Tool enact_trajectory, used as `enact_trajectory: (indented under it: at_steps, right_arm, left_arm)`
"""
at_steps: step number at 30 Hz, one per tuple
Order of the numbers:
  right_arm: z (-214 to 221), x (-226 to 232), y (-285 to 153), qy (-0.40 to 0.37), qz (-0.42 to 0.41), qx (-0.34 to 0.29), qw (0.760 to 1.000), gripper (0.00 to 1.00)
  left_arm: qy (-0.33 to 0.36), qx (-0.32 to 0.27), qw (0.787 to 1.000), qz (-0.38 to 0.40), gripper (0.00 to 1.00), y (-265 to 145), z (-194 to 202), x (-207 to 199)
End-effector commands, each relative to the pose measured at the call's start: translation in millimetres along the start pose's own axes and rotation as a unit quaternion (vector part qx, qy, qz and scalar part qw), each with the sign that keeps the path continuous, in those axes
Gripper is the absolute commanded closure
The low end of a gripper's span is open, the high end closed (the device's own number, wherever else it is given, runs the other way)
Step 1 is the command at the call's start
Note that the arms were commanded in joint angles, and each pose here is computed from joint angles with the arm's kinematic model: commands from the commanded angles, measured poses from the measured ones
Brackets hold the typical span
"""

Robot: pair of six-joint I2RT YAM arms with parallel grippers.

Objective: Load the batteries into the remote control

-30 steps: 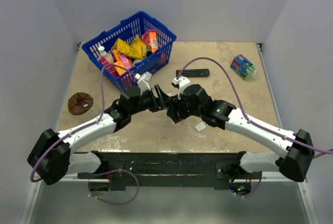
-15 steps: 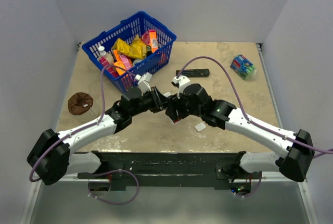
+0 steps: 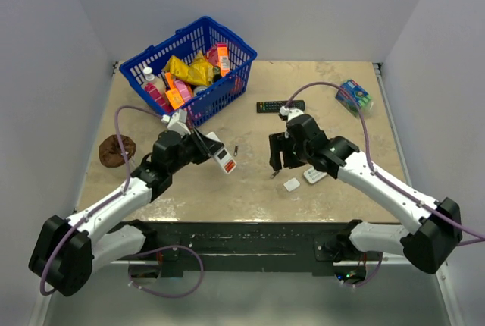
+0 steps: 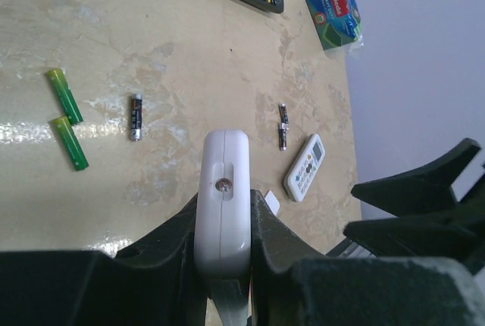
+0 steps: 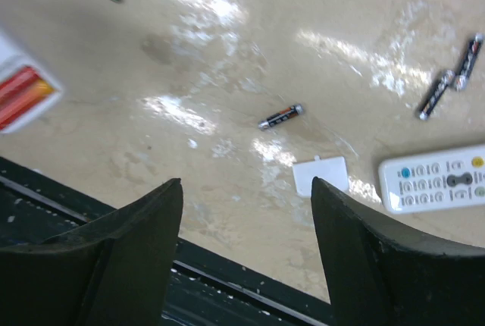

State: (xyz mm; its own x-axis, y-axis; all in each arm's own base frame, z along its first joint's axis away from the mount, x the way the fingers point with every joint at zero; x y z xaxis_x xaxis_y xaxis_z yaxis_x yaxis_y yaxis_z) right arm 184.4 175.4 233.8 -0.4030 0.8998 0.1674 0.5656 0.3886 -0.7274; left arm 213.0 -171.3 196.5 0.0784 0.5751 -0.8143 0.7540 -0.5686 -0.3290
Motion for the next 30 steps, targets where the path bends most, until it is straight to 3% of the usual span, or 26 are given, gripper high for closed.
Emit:
enact_trajectory:
  at_steps: [1, 5, 13, 20, 30]
  right_arm:
    - [29.5, -15.1, 17.1, 0.019, 0.029, 0.085, 0.996, 0.31]
    - [40.6, -17.7, 40.1, 0.025, 0.045, 0.12, 0.991, 0.36]
    - [66.9, -26.2, 64.2, 0.028, 0.078, 0.202, 0.976, 0.29]
    - [77.4, -33.2, 76.6, 0.022, 0.112, 0.231, 0.966, 0.2]
    - [78.8, -40.9, 87.1, -0.011, 0.142, 0.254, 0.957, 0.17]
  left_arm:
    - [0.023, -0.021, 0.999, 0.017, 1.0, -8.2, -8.9, -5.5]
    - [0.023, -0.011, 0.999, 0.023, 1.0, -9.6, -6.8, -6.0]
    - [0.03, -0.002, 0.999, 0.028, 1.0, -14.6, -4.5, -6.0]
    - [0.041, -0.002, 0.999, 0.033, 1.0, -17.2, -5.7, -8.6]
    - [0.059, 0.001, 0.998, 0.033, 1.0, -18.9, -7.6, -10.3]
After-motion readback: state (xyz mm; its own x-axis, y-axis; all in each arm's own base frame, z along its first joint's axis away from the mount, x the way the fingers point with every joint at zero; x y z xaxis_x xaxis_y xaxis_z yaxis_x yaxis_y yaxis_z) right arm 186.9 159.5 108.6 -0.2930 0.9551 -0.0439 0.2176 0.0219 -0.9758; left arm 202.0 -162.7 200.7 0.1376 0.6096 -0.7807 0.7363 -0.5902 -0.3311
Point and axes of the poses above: each gripper's point midway between its finger pads, its own y axis out along the fingers, its own x axis along the line the jaws close on, z = x × y, the point moved 9 cm from there along -y, back along the fingers, and after that the axes turned 4 degrees about -y, right-handed, at the moved point
